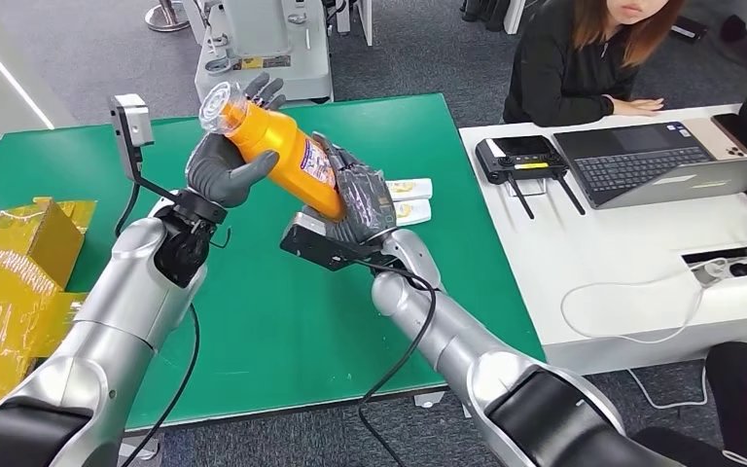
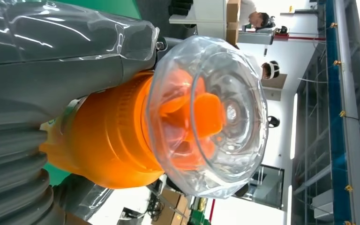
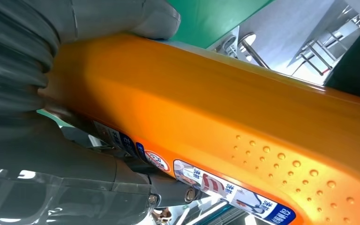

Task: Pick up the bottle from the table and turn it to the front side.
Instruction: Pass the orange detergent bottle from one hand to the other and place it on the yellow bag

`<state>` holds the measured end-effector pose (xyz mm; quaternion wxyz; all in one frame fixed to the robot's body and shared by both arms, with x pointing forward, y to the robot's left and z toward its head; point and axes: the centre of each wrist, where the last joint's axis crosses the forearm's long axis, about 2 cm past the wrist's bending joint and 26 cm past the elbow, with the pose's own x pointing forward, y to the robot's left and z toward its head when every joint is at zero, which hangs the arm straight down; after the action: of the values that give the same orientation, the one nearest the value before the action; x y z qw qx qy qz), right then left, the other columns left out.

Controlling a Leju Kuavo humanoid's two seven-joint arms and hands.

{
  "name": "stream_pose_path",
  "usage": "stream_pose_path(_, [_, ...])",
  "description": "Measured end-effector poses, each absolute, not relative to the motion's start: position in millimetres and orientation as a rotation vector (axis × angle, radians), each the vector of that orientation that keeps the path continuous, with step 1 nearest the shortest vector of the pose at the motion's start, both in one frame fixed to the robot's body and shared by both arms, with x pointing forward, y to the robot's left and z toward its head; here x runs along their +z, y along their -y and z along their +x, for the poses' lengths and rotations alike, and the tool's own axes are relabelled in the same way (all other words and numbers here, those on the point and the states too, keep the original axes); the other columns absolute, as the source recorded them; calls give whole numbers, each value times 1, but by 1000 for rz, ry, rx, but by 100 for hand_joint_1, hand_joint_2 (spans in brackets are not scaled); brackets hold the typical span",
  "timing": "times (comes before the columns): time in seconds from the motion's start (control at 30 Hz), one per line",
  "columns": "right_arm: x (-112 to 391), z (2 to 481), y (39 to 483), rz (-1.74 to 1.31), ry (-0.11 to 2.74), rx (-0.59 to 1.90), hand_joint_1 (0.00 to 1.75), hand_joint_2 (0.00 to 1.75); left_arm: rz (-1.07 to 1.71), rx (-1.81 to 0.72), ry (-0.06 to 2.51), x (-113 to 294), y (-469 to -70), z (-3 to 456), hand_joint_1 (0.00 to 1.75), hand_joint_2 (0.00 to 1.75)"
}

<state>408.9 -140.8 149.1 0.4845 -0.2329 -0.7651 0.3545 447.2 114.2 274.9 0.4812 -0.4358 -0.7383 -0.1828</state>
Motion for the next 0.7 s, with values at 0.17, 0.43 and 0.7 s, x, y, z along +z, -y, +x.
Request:
stream_pose_path(0.17, [152, 408, 133, -549, 1890, 859, 175, 175, -985, -435, 1865, 270, -109, 445, 0, 175])
stream_pose_path(0.43, [155, 406, 123, -510, 1915, 844, 175, 175, -845, -441, 1955, 261, -103, 440, 0, 175])
stream_pose_path(0.7, [156, 404, 118, -510, 1913, 861, 175, 175, -806, -445, 1978, 253, -103, 437, 2, 175])
